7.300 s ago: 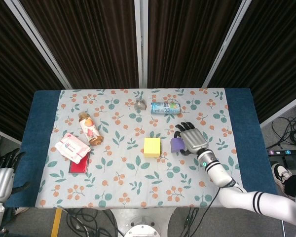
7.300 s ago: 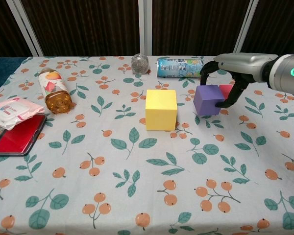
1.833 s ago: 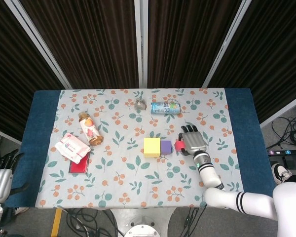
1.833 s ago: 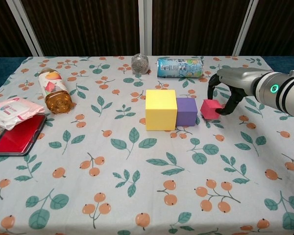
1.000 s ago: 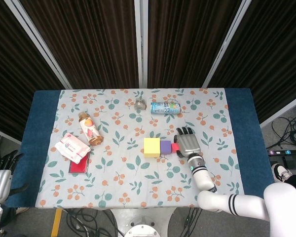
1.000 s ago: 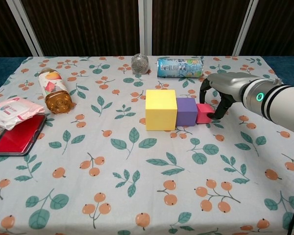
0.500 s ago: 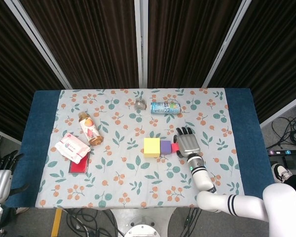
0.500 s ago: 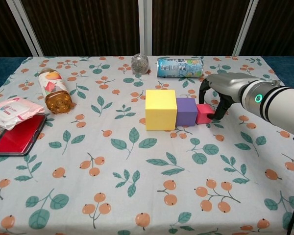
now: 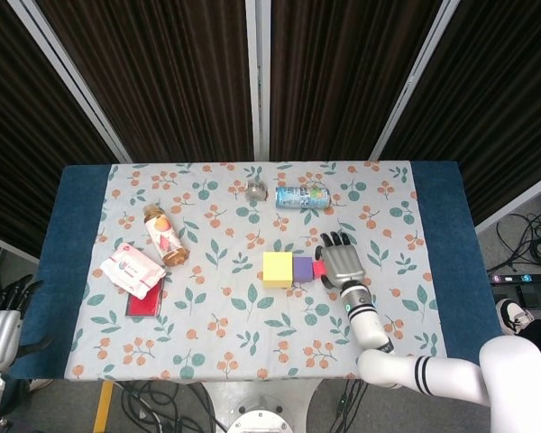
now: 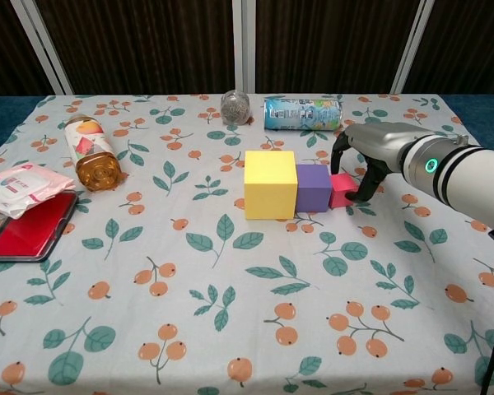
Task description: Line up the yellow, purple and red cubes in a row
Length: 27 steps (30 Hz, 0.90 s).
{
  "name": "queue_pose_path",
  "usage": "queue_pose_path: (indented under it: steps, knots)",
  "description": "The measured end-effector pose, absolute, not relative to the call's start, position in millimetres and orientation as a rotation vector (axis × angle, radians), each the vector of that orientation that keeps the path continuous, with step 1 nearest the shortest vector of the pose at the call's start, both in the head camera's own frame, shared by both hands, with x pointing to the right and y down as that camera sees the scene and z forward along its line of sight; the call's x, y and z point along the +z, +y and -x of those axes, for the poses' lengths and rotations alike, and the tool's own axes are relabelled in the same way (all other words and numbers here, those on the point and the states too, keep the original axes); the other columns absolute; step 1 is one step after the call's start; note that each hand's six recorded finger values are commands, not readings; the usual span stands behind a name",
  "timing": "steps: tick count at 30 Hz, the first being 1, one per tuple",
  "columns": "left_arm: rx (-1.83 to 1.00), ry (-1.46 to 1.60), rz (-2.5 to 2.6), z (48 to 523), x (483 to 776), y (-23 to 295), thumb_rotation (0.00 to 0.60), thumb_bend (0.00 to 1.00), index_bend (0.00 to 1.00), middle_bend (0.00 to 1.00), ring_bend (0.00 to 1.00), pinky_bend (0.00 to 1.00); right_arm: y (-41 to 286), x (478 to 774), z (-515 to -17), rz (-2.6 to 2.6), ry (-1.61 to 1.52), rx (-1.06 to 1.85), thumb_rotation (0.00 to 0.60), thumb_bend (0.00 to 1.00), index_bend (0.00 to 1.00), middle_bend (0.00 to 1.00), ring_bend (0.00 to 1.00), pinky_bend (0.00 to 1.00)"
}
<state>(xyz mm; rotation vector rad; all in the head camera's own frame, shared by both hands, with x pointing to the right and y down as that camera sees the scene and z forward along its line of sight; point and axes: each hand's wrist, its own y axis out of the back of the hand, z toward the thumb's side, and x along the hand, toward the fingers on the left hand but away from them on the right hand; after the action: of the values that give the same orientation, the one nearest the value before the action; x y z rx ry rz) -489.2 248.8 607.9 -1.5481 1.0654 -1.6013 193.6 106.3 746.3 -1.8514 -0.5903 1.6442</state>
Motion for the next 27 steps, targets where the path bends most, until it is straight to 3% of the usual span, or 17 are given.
queue_pose_path:
  steps: [14,22,27]
  knots:
    - [-1.595,1.064,1.549,487.9,607.0,248.9,0.600,0.09,0.20,0.18,0.13,0.17,103.3,721.5,-224.4,1.881,-0.676,1.630,0.600,0.22,0.25,0.02,0.00,0.00]
    - [-1.574,1.057,1.556,479.8,605.1,246.9,0.600,0.09,0.20,0.18,0.13,0.17,117.7,716.6,-249.0,2.084,-0.697,1.682,0.600,0.35,0.21,0.00,0.00,0.00]
    - [-1.575,1.056,1.547,479.5,601.8,247.1,0.600,0.09,0.20,0.18,0.13,0.17,124.3,723.4,-251.7,2.228,-0.726,1.707,0.600,0.37,0.21,0.00,0.00,0.00]
